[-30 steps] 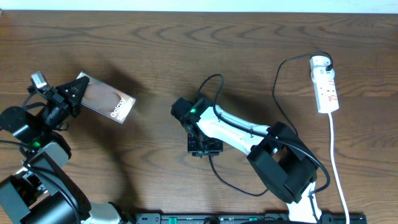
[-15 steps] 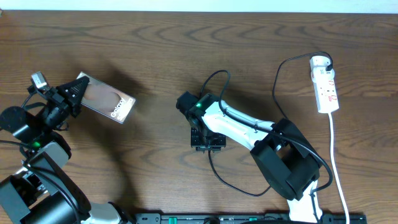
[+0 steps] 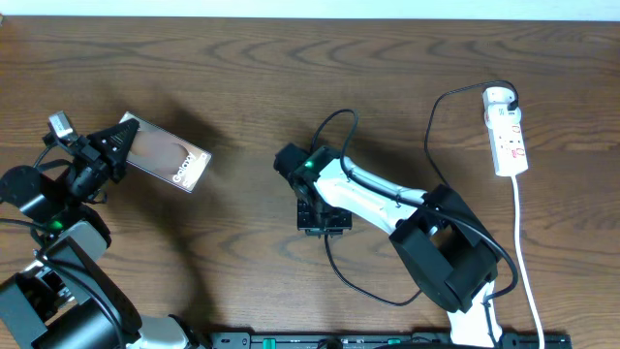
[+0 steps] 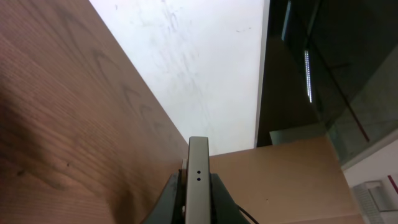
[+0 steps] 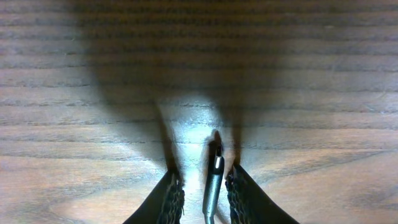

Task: Plug charger to phone and switch on socket
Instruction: 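Lift the cable connector with the right gripper toward the phone's bottom port, then push the connector into the phone's port with the right gripper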

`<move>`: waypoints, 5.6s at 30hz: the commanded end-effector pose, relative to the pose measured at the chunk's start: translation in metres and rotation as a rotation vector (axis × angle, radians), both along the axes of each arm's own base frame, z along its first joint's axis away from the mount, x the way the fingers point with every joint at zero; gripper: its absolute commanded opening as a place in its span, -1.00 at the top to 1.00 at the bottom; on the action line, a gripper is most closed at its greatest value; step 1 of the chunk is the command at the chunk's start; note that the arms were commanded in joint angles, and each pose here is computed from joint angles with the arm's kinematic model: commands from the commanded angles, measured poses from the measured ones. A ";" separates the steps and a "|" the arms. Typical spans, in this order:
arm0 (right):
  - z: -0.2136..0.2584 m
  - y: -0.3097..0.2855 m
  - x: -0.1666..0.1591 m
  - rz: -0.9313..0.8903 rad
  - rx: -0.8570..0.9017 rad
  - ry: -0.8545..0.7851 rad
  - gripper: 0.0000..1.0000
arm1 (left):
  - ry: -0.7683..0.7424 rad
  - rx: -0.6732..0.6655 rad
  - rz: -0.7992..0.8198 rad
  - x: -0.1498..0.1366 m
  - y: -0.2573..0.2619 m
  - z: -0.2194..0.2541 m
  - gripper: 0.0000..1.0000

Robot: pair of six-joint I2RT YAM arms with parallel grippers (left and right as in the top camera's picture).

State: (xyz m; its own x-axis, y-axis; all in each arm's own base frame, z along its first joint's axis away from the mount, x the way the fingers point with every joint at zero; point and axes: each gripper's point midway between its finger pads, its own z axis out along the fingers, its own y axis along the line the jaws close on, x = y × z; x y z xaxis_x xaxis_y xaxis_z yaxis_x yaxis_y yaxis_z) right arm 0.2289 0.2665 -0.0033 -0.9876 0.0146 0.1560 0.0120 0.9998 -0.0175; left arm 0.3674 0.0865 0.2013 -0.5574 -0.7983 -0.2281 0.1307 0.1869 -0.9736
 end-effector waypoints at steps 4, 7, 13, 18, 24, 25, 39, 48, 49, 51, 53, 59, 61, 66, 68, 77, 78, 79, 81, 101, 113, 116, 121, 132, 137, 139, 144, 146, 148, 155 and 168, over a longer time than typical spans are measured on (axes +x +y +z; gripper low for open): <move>-0.007 -0.003 -0.009 0.027 -0.033 0.007 0.52 | -0.034 0.032 -0.012 0.000 0.001 0.010 0.85; -0.007 -0.004 -0.010 0.024 -0.036 0.010 0.54 | -0.034 0.031 -0.012 0.000 0.001 0.010 0.85; -0.007 -0.004 -0.010 0.024 -0.039 0.012 0.70 | -0.034 0.032 -0.012 0.000 0.001 0.010 0.86; -0.007 -0.004 -0.011 0.020 -0.040 0.013 0.98 | -0.034 0.032 -0.012 0.000 0.001 0.010 0.85; -0.005 -0.005 -0.004 0.027 -0.020 0.011 0.98 | -0.034 0.032 -0.008 0.000 0.001 0.010 0.86; -0.004 -0.004 0.000 0.034 -0.004 0.014 0.98 | -0.034 0.032 -0.008 0.000 0.001 0.010 0.86; 0.153 0.092 0.042 0.558 1.257 0.022 0.98 | -0.034 0.032 -0.055 -0.004 -0.005 0.010 0.86; 0.180 0.100 0.025 0.737 1.475 -0.055 0.98 | -0.024 0.020 -0.127 -0.008 -0.021 0.009 0.86; 0.180 0.103 0.022 0.755 1.479 -0.056 0.98 | -0.024 0.020 -0.145 -0.008 -0.025 0.009 0.86; 0.180 0.107 0.015 0.788 1.485 -0.056 0.98 | -0.023 0.019 -0.176 -0.008 -0.034 0.009 0.86; 0.180 0.111 0.009 0.821 1.492 -0.060 0.98 | -0.019 0.014 -0.206 -0.008 -0.043 0.009 0.86; 0.178 0.118 -0.002 0.850 1.489 -0.041 0.98 | -0.020 0.014 -0.277 -0.008 -0.065 0.009 0.86; 0.178 0.119 -0.004 0.852 1.490 -0.039 0.98 | -0.018 0.010 -0.295 -0.008 -0.071 0.010 0.86; 0.178 0.119 -0.003 0.844 1.488 -0.033 0.98 | -0.052 0.022 -0.326 -0.010 -0.080 0.023 0.86; 0.177 0.119 -0.002 0.827 1.487 -0.022 0.98 | -0.085 0.037 -0.335 -0.012 -0.084 0.032 0.86; 0.179 0.121 0.000 0.790 1.608 0.003 0.98 | -0.145 0.053 -0.322 -0.014 -0.086 0.051 0.86; 0.177 0.121 0.000 0.791 1.616 0.003 0.98 | -0.145 0.053 -0.322 -0.014 -0.086 0.051 0.85; 0.174 0.122 0.000 0.797 1.622 0.000 0.98 | -0.145 0.053 -0.321 -0.014 -0.086 0.051 0.86; 0.170 0.122 0.000 0.792 1.625 0.006 0.98 | -0.145 0.053 -0.320 -0.014 -0.086 0.051 0.85; 0.180 0.123 -0.001 0.777 1.713 0.007 0.98 | -0.164 0.086 -0.343 -0.017 -0.088 0.049 0.86; 0.180 0.125 -0.003 0.792 1.717 0.006 0.98 | -0.174 0.091 -0.384 -0.017 -0.103 0.049 0.86; 0.180 0.125 -0.004 0.793 1.717 0.007 0.98 | -0.180 0.095 -0.393 -0.018 -0.106 0.049 0.86; 0.180 0.126 -0.004 0.794 1.717 0.008 0.98 | -0.183 0.097 -0.393 -0.018 -0.106 0.049 0.86; 0.180 0.126 -0.005 0.793 1.716 0.014 0.98 | -0.202 0.112 -0.385 -0.017 -0.106 0.050 0.85; 0.180 0.127 -0.006 0.800 1.719 0.010 0.98 | -0.199 0.109 -0.385 -0.017 -0.106 0.050 0.86; 0.180 0.128 -0.007 0.803 1.719 0.011 0.98 | -0.191 0.103 -0.385 -0.016 -0.105 0.049 0.86; 0.180 0.128 -0.007 0.806 1.720 0.009 0.98 | -0.182 0.092 -0.383 -0.016 -0.105 0.050 0.86; 0.180 0.128 -0.007 0.806 1.720 0.009 0.98 | -0.181 0.091 -0.383 -0.016 -0.105 0.050 0.86; 0.180 0.128 -0.007 0.807 1.721 0.009 0.98 | -0.182 0.092 -0.383 -0.016 -0.105 0.050 0.85; 0.180 0.128 -0.007 0.809 1.721 0.007 0.98 | -0.182 0.091 -0.402 -0.016 -0.112 0.050 0.86; 0.180 0.128 -0.006 0.806 1.721 0.005 0.98 | -0.184 0.088 -0.428 -0.017 -0.121 0.050 0.86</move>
